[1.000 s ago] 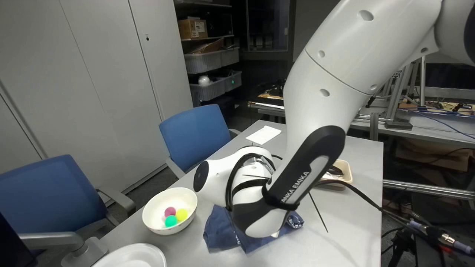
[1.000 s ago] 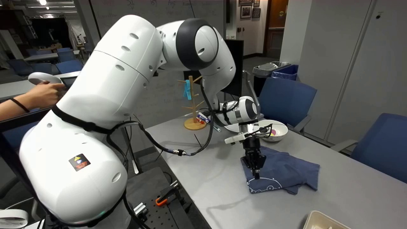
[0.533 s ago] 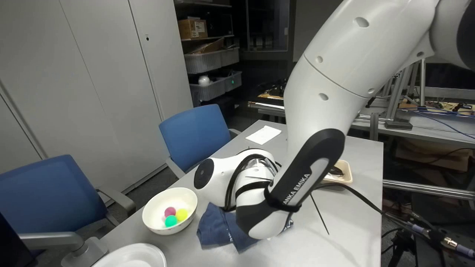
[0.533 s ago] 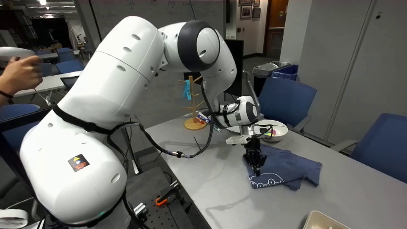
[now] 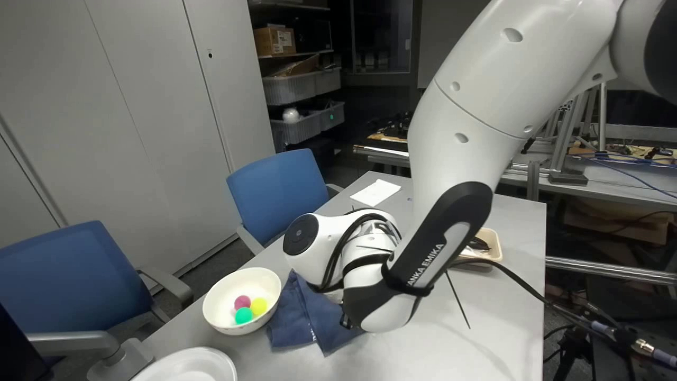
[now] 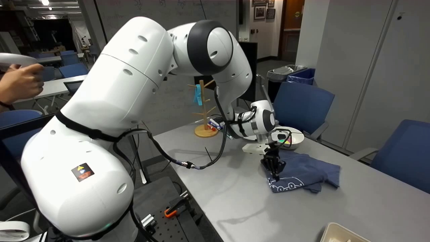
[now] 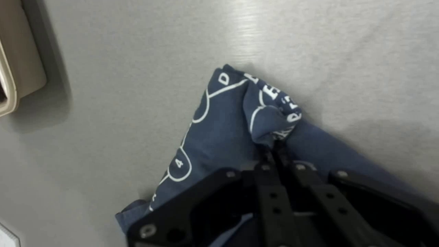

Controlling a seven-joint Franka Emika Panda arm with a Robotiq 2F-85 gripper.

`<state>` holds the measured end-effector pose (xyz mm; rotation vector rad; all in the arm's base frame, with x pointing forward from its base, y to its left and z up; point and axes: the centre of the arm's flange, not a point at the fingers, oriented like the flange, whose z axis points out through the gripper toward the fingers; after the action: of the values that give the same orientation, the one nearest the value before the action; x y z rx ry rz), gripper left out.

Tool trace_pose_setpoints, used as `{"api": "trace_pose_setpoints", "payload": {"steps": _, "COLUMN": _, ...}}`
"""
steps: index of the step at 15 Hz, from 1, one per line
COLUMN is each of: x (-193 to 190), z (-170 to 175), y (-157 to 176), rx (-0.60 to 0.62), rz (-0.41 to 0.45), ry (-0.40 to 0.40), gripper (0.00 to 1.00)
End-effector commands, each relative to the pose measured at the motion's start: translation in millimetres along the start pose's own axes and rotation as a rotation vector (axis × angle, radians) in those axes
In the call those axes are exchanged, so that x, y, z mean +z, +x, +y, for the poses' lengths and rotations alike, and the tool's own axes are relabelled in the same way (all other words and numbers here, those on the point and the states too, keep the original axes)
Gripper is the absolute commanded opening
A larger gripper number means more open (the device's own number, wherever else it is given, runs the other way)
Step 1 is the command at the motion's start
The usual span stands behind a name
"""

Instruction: Fold the t-shirt

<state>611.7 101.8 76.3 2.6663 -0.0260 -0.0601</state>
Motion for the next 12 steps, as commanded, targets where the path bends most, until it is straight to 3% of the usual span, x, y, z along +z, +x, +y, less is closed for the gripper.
{"api": "trace_pose_setpoints", "payload": {"steps": 1, "x": 10.0, "z": -4.3, "y": -3.0, "rx": -0.003, "rz": 0.018, "ry": 0.054, "gripper": 0.01}}
{"api": "trace_pose_setpoints", "payload": {"steps": 5, "x": 7.3, "z": -6.5, "y": -6.1, "rx": 0.046, "rz": -0.07, "ry": 0.136, "gripper": 0.01}}
{"api": "trace_pose_setpoints", "payload": {"steps": 6, "x": -29.5, "z": 33.5, "y": -26.6, "rx": 0.075, "rz": -0.096, "ry": 0.149, "gripper": 0.01}}
{"api": "trace_pose_setpoints", "payload": {"steps": 12, "x": 1.4, "z": 64.5, "y": -107.4, "rx": 0.193, "rz": -0.315, "ry": 0.259, "gripper": 0.01}}
